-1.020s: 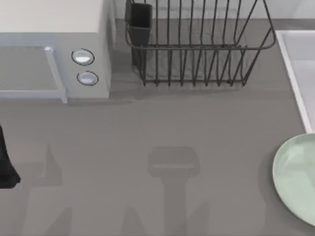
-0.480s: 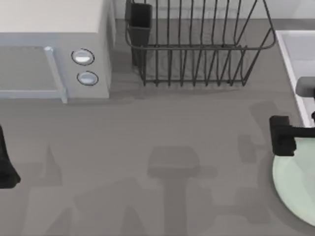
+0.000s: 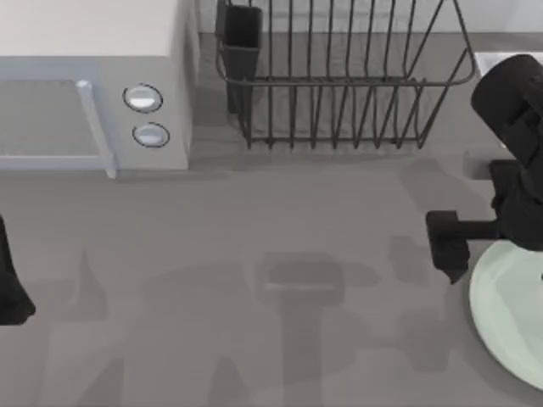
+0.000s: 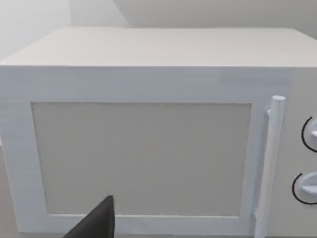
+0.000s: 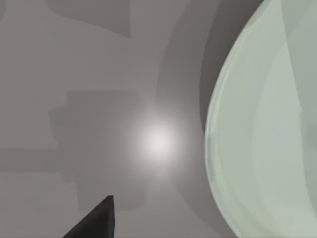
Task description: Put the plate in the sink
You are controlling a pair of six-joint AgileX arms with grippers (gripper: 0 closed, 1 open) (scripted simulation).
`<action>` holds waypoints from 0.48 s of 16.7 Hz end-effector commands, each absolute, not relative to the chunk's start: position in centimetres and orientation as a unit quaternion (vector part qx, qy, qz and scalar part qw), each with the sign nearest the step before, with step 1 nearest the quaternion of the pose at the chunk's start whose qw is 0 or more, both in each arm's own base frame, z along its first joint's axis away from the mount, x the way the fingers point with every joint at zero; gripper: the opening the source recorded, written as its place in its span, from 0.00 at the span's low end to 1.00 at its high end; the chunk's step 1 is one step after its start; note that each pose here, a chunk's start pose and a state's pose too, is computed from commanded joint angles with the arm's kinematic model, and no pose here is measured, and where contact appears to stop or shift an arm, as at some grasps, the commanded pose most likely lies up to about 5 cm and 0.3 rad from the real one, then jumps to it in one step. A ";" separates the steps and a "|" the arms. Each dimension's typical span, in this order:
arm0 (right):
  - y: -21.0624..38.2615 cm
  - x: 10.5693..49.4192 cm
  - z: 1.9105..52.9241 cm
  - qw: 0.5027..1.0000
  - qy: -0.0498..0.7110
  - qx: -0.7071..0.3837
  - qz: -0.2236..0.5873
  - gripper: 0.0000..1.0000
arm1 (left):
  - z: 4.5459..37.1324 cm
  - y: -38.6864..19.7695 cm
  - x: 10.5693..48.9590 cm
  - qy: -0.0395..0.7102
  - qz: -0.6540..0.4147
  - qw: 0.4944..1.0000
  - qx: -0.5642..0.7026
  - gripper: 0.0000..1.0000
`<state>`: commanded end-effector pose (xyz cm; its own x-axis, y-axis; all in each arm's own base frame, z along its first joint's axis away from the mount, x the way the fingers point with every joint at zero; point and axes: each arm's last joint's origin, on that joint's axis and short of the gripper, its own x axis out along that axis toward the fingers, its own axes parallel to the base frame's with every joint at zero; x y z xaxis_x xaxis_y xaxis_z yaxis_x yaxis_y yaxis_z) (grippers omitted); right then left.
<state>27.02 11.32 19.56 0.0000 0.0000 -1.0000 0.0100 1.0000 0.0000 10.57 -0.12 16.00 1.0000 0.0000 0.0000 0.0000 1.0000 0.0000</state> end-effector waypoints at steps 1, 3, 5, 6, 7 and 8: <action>11.3 27.0 19.6 0.707 0.707 0.004 -0.004 1.00 | 16.0 -0.1 10.6 0.000 0.000 1.000 0.000 1.00; 11.2 27.0 19.6 0.708 0.706 0.005 -0.004 1.00 | 16.0 -0.1 10.6 0.000 0.000 1.000 0.000 1.00; 11.2 27.1 19.1 0.707 0.708 0.005 -0.005 1.00 | 16.0 -0.1 10.6 0.000 0.000 1.000 0.000 1.00; 11.2 27.1 18.4 0.705 0.709 0.004 -0.005 1.00 | 16.0 -0.1 10.6 0.000 0.000 1.000 0.000 1.00; 11.3 27.2 17.5 0.705 0.709 0.004 -0.006 1.00 | 16.0 -0.1 10.6 0.000 0.000 1.000 0.000 1.00; 11.3 27.3 16.4 0.705 0.709 0.004 -0.005 1.00 | 16.0 -0.1 10.6 0.000 0.000 1.000 0.000 1.00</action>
